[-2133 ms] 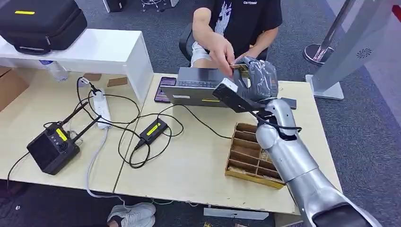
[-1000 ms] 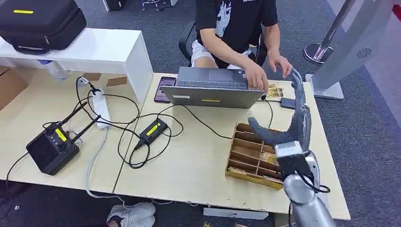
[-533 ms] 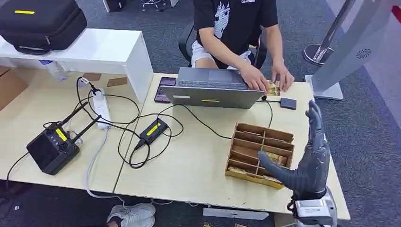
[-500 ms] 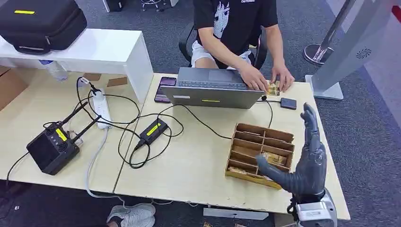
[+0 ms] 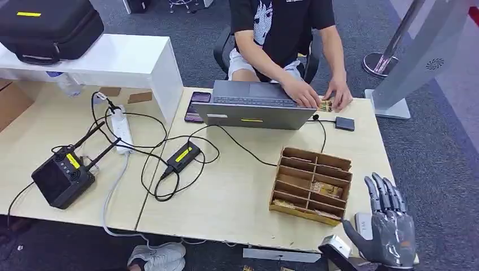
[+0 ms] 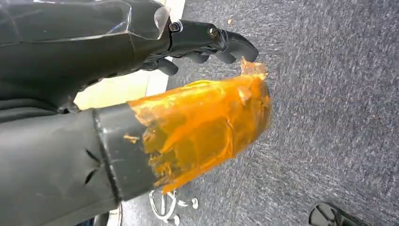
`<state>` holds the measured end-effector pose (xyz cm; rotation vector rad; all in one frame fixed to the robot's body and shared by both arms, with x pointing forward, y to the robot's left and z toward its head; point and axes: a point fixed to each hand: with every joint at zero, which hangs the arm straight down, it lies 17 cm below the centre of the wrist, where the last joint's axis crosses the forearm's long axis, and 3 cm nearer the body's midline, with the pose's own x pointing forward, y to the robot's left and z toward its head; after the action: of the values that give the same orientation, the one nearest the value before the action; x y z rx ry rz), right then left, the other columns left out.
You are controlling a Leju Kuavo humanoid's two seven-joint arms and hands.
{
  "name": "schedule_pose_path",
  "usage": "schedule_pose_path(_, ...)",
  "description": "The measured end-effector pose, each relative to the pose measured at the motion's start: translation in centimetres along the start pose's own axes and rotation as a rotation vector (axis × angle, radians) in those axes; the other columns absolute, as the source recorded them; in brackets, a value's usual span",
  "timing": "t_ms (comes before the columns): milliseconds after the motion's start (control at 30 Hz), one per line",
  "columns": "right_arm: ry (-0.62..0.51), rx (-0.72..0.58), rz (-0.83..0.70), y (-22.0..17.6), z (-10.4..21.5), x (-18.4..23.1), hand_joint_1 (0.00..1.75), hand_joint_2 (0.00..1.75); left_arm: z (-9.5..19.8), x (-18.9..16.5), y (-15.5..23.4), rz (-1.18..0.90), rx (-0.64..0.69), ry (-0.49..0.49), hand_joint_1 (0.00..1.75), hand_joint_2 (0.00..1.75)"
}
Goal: Pass the card to the sensor for recognition and then transmit it.
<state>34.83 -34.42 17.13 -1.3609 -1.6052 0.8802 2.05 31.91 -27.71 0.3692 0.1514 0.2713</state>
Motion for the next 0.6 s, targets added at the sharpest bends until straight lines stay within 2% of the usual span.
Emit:
schedule_pose_path(200,0.035,0.103,0.017,1.6,1.2,-1.8,0.0,1.75,0.0,-0.2,-0.2,0.009,-0.004,0.007,0.0,0.0)
schedule_pose_path(333,0.016,0.161,0.009,2.5,1.8,-2.0,0.0,1.75,0.1,-0.2,-0.2,0.011,-0.005,0.009,0.0,0.0)
schedule_pose_path(600,-0.131,0.229,-0.074,3.8,2.3,1.4,0.0,1.75,0.0,-0.1,-0.1,0.004,-0.004,0.003,0.0,0.0)
